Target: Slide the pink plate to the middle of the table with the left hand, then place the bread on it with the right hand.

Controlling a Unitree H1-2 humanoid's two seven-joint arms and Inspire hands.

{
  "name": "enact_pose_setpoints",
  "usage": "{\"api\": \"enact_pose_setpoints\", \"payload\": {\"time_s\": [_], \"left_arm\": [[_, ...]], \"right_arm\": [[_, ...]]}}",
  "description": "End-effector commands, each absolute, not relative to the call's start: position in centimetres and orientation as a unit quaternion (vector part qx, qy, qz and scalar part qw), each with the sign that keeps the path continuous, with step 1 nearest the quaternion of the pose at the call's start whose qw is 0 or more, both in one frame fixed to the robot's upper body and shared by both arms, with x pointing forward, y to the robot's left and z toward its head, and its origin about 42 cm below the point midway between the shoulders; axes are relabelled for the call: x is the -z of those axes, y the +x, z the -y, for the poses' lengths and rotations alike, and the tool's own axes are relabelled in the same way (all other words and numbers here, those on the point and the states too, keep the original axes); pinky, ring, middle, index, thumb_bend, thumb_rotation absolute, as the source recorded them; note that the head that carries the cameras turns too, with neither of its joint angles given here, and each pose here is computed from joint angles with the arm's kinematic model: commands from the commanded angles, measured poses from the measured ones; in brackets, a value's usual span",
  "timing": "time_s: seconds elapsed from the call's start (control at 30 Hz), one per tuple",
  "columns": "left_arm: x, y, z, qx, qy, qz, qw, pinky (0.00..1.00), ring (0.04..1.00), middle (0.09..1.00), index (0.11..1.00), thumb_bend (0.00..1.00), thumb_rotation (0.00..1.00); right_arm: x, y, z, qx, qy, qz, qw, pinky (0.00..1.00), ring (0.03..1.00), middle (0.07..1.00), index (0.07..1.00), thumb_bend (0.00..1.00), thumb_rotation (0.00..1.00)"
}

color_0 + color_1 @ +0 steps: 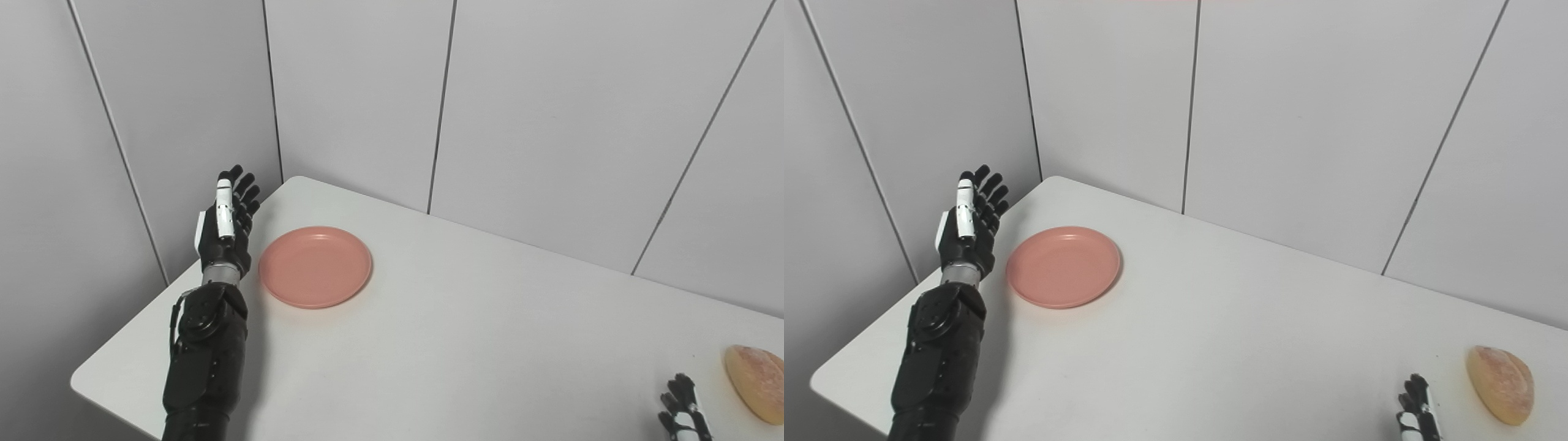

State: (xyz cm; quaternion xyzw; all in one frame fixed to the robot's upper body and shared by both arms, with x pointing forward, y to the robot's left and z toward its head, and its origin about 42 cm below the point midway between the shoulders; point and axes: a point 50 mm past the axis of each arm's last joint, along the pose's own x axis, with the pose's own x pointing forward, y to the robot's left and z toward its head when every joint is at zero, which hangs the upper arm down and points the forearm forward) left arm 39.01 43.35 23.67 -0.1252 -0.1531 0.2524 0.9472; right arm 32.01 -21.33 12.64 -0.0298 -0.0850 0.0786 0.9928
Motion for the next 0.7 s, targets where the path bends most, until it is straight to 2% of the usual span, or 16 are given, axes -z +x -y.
{"api": "enact_pose_setpoints", "payload": {"time_s": [0.0, 0.67], "left_arm": [[-25.9, 38.9, -44.6, -0.253, -0.109, 0.189, 0.942, 0.94, 0.91, 0.898, 0.892, 0.33, 1.0], [-23.6, 39.0, -45.3, -0.259, -0.12, 0.163, 0.945, 0.92, 0.917, 0.917, 0.899, 0.31, 1.0]], "right_arm": [[-11.9, 31.4, 22.3, -0.072, -0.035, 0.074, 0.994, 1.0, 1.0, 1.0, 1.0, 0.22, 1.0], [-11.8, 31.4, 22.6, -0.073, -0.027, 0.074, 0.994, 1.0, 1.0, 1.0, 1.0, 0.23, 1.0]]}}
